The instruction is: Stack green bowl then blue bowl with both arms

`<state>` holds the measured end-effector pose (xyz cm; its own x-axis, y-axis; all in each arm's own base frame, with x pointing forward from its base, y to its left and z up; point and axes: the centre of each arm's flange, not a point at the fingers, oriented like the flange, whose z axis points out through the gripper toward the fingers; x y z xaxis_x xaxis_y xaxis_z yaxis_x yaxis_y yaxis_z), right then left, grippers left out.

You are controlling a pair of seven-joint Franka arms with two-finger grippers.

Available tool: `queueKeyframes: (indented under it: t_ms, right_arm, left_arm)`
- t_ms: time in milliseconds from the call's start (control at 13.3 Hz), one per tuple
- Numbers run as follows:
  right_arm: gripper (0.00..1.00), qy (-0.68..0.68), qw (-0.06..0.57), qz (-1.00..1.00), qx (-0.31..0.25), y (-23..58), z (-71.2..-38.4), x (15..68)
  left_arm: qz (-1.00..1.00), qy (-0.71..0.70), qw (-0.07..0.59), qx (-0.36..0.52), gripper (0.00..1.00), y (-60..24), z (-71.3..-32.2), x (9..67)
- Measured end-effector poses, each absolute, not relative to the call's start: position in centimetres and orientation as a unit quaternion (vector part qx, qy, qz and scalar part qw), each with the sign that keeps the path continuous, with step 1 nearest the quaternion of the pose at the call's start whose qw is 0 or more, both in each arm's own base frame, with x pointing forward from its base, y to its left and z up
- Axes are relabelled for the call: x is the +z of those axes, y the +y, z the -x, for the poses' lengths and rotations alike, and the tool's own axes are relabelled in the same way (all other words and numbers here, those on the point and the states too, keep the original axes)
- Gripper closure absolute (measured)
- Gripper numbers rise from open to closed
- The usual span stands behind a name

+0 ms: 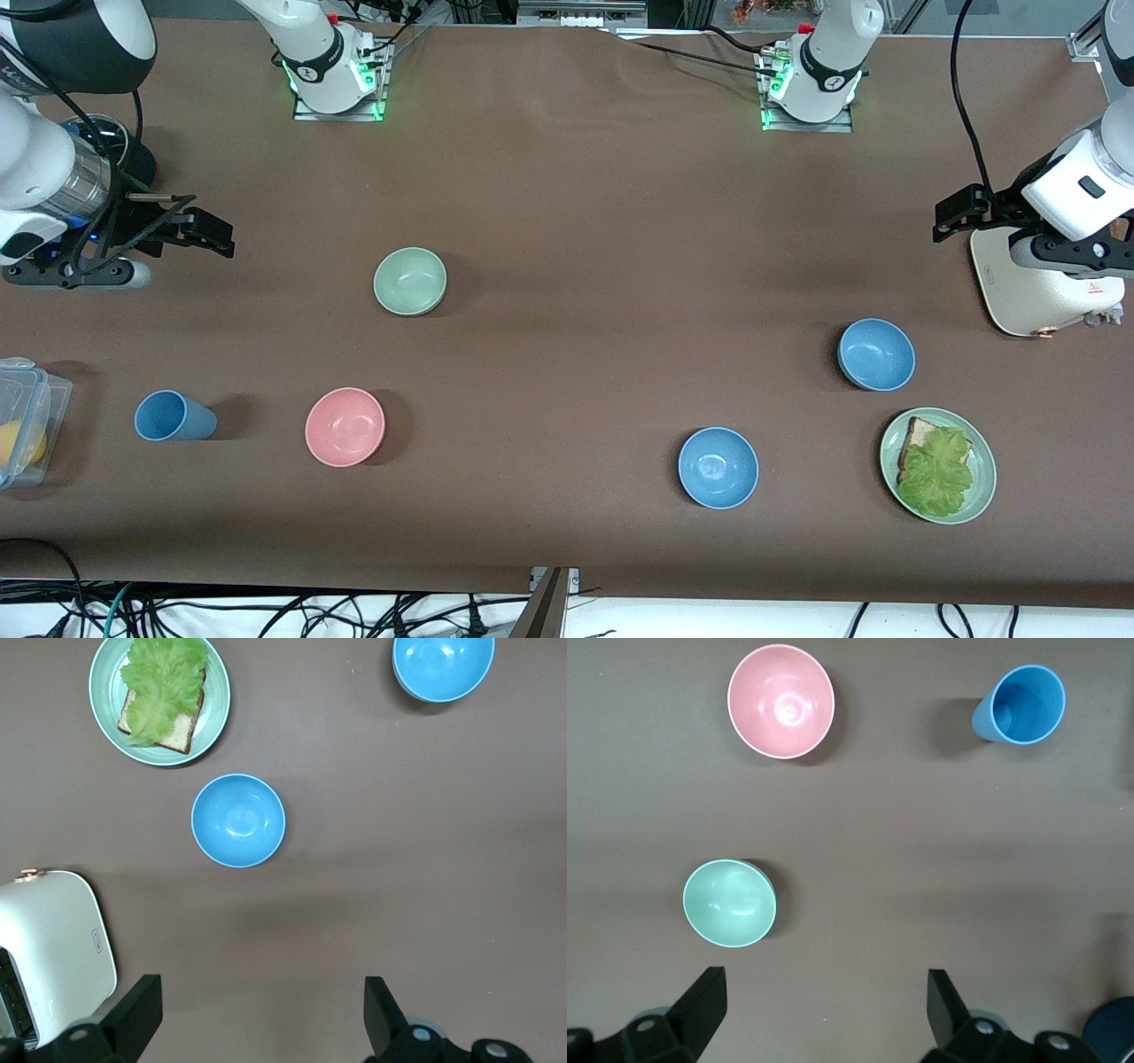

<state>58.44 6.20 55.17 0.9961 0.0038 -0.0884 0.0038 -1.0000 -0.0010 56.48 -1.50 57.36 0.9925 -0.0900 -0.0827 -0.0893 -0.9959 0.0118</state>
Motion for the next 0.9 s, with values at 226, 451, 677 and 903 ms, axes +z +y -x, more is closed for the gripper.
queueKeyframes:
  t_ms: [226,451,677,903]
  right_arm:
    - [0.00,-0.019,0.000,0.999,0.051,8.8,-58.0,54.6]
    - [0.00,-0.025,-0.002,0.998,0.060,10.1,-57.7,53.8]
    - [0.00,-0.025,-0.002,0.998,0.062,10.0,-57.6,53.6]
    - [0.00,-0.026,0.000,0.998,0.063,10.1,-57.6,53.5]
  left_arm:
    - [-0.998,-0.045,0.004,-0.042,0.00,-1.6,-56.5,57.4]
    - [-0.998,-0.045,0.004,-0.042,0.00,-1.6,-56.5,57.4]
    - [-0.998,-0.045,0.004,-0.042,0.00,-1.6,-56.5,57.4]
    - [-0.998,-0.045,0.004,-0.042,0.00,-1.6,-56.5,57.4]
